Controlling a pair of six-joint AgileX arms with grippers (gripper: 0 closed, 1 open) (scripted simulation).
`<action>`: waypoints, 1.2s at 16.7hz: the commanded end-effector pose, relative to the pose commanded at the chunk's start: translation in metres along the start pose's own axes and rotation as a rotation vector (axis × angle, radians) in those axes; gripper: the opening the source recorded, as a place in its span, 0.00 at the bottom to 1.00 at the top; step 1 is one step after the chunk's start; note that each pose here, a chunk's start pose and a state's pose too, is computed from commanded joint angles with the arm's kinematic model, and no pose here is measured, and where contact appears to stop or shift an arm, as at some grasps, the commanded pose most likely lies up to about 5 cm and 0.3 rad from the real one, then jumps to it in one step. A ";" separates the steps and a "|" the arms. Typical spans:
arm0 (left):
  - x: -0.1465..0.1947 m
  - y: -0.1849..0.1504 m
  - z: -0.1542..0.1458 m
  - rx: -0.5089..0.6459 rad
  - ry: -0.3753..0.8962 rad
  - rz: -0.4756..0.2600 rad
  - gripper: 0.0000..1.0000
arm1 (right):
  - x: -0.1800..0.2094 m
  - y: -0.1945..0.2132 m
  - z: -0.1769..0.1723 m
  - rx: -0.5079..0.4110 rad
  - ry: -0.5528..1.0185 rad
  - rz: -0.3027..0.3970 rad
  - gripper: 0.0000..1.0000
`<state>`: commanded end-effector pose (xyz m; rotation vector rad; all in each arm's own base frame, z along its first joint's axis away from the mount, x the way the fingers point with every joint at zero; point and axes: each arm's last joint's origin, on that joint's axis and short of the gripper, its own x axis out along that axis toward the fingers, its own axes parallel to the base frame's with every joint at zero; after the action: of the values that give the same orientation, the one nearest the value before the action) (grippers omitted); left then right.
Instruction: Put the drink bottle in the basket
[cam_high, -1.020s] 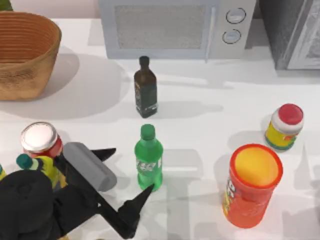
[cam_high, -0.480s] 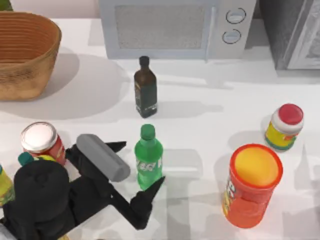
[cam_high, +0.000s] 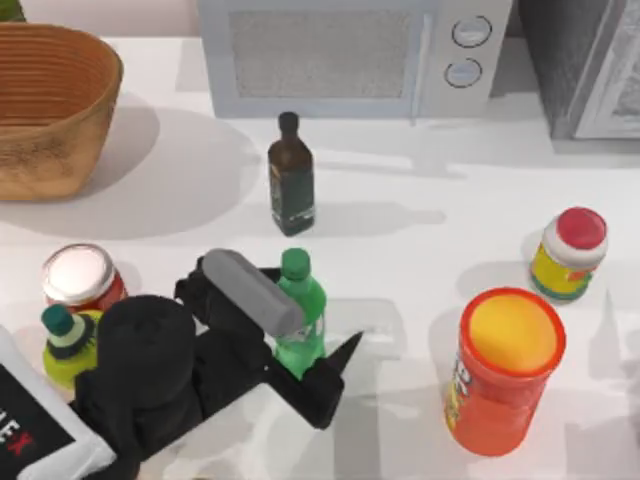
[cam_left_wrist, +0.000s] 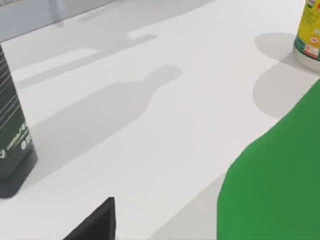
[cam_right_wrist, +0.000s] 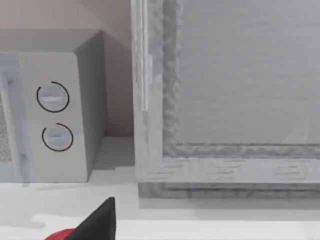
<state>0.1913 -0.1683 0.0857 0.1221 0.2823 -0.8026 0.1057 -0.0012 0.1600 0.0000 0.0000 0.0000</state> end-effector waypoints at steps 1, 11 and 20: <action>0.002 0.000 -0.001 0.000 0.000 0.000 1.00 | 0.000 0.000 0.000 0.000 0.000 0.000 1.00; 0.003 0.001 -0.002 -0.001 0.001 0.000 0.55 | 0.000 0.000 0.000 0.000 0.000 0.000 1.00; 0.003 0.001 -0.002 -0.001 0.001 0.000 0.00 | 0.000 0.000 0.000 0.000 0.000 0.000 1.00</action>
<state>0.1936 -0.1696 0.0830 0.1220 0.2831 -0.8022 0.1057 -0.0012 0.1600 0.0000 0.0000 0.0000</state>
